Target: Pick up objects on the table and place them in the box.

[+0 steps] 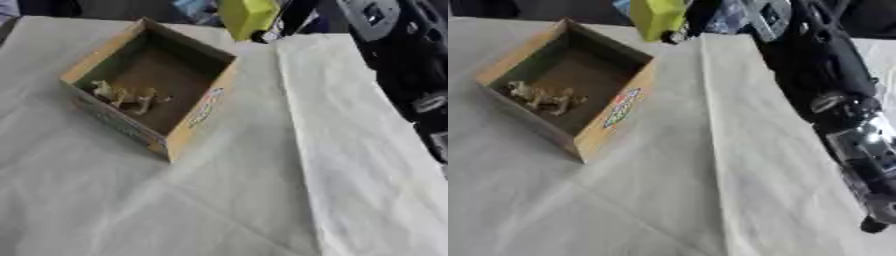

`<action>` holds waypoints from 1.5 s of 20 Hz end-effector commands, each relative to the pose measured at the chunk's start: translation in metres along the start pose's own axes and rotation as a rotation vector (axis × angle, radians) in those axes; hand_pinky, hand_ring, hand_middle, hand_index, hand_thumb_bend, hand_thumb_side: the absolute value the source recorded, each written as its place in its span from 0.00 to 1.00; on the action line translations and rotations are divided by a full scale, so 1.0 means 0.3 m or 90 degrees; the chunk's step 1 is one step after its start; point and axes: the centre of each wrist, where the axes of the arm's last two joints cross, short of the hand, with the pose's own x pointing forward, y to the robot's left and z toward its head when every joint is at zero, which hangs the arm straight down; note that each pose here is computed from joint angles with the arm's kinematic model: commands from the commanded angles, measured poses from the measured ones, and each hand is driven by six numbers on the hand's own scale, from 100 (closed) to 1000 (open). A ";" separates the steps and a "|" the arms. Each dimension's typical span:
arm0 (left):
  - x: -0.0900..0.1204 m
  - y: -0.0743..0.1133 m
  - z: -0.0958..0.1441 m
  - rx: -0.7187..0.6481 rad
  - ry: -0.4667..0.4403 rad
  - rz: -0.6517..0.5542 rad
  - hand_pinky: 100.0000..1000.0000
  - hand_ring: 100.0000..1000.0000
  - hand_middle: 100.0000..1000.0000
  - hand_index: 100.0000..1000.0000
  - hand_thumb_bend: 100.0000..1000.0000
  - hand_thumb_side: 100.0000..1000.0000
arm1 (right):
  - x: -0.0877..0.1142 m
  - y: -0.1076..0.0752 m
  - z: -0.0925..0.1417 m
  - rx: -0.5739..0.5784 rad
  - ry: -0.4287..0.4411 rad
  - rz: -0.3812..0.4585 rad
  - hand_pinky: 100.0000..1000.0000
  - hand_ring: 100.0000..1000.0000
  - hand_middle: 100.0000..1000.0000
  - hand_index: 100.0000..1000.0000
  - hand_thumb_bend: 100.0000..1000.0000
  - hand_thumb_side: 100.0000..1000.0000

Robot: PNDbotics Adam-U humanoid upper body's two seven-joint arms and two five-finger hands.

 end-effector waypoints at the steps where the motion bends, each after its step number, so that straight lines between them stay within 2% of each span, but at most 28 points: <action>1: 0.020 -0.001 -0.017 -0.005 -0.023 0.005 0.56 0.92 1.00 0.61 0.19 0.99 | 0.044 -0.042 -0.026 -0.011 -0.016 0.007 0.86 0.79 0.58 0.80 0.00 0.14; 8: 0.024 -0.011 -0.021 -0.004 -0.028 0.017 0.56 0.92 1.00 0.61 0.19 0.98 | 0.113 -0.008 -0.136 -0.009 -0.026 -0.026 0.86 0.77 0.58 0.81 0.00 0.17; 17: 0.028 -0.021 -0.022 -0.003 -0.031 0.028 0.56 0.92 1.00 0.61 0.20 0.98 | 0.137 0.092 -0.248 -0.003 0.012 -0.055 0.86 0.78 0.59 0.83 0.00 0.19; 24: 0.030 -0.026 -0.023 -0.005 -0.030 0.033 0.56 0.92 1.00 0.61 0.19 0.98 | 0.163 0.165 -0.308 0.015 0.017 -0.034 0.88 0.81 0.61 0.84 0.00 0.20; 27: 0.030 -0.027 -0.022 -0.006 -0.030 0.034 0.56 0.92 1.00 0.61 0.19 0.98 | 0.165 0.194 -0.326 0.025 0.023 -0.023 0.89 0.83 0.64 0.87 0.00 0.22; 28: 0.030 -0.028 -0.022 -0.006 -0.029 0.035 0.56 0.92 1.00 0.61 0.19 0.98 | 0.165 0.201 -0.330 0.030 0.024 -0.018 0.90 0.84 0.66 0.89 0.02 0.24; 30: 0.030 -0.028 -0.022 -0.007 -0.029 0.035 0.56 0.92 1.00 0.61 0.19 0.98 | 0.166 0.209 -0.335 0.038 0.022 -0.006 0.93 0.87 0.70 0.92 0.13 0.28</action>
